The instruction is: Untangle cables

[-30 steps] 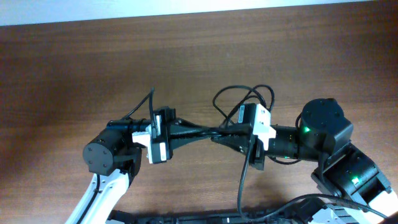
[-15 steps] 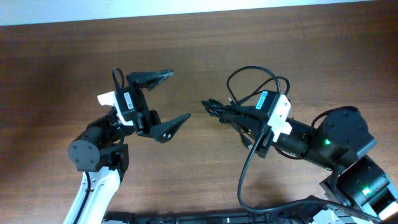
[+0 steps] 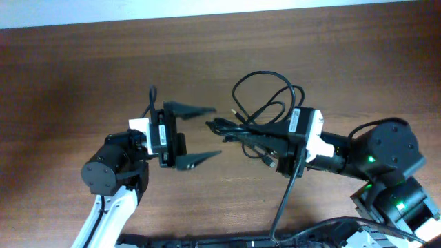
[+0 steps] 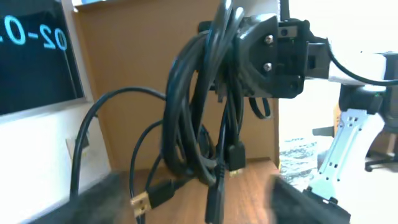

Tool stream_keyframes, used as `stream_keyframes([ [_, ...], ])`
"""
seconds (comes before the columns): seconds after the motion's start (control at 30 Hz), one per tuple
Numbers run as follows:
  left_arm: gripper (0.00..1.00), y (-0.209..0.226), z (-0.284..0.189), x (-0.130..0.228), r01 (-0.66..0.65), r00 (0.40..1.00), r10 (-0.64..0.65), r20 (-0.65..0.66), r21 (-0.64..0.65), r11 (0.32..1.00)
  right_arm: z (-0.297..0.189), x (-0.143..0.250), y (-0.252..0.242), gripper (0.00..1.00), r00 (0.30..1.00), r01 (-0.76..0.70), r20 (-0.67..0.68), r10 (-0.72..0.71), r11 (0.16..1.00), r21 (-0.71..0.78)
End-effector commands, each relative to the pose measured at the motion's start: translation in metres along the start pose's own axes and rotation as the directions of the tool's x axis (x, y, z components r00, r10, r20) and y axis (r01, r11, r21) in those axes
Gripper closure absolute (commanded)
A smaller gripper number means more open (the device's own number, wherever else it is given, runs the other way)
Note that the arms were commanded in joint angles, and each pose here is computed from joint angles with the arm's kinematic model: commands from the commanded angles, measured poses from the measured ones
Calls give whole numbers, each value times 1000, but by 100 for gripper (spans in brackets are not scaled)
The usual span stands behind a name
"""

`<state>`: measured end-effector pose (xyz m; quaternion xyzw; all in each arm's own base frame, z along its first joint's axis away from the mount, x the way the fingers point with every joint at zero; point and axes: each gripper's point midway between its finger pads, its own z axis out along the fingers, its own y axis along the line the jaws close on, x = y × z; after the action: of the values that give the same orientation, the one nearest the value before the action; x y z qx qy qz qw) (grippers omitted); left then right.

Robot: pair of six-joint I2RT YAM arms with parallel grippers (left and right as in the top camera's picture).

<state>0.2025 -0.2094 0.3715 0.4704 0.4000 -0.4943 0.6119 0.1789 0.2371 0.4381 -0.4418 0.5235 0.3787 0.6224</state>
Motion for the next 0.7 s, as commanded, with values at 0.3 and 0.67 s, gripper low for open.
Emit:
stream_keyframes([
  [0.3,100,5,2,-13,-33,999,35,40,-37,999,8,-3,7,96,1000,1,15,0,996,-91],
  [0.67,100,28,-10,-12,18,999,-12,44,-139,990,7,25,-10,28,995,-21,-95,23,1000,22],
])
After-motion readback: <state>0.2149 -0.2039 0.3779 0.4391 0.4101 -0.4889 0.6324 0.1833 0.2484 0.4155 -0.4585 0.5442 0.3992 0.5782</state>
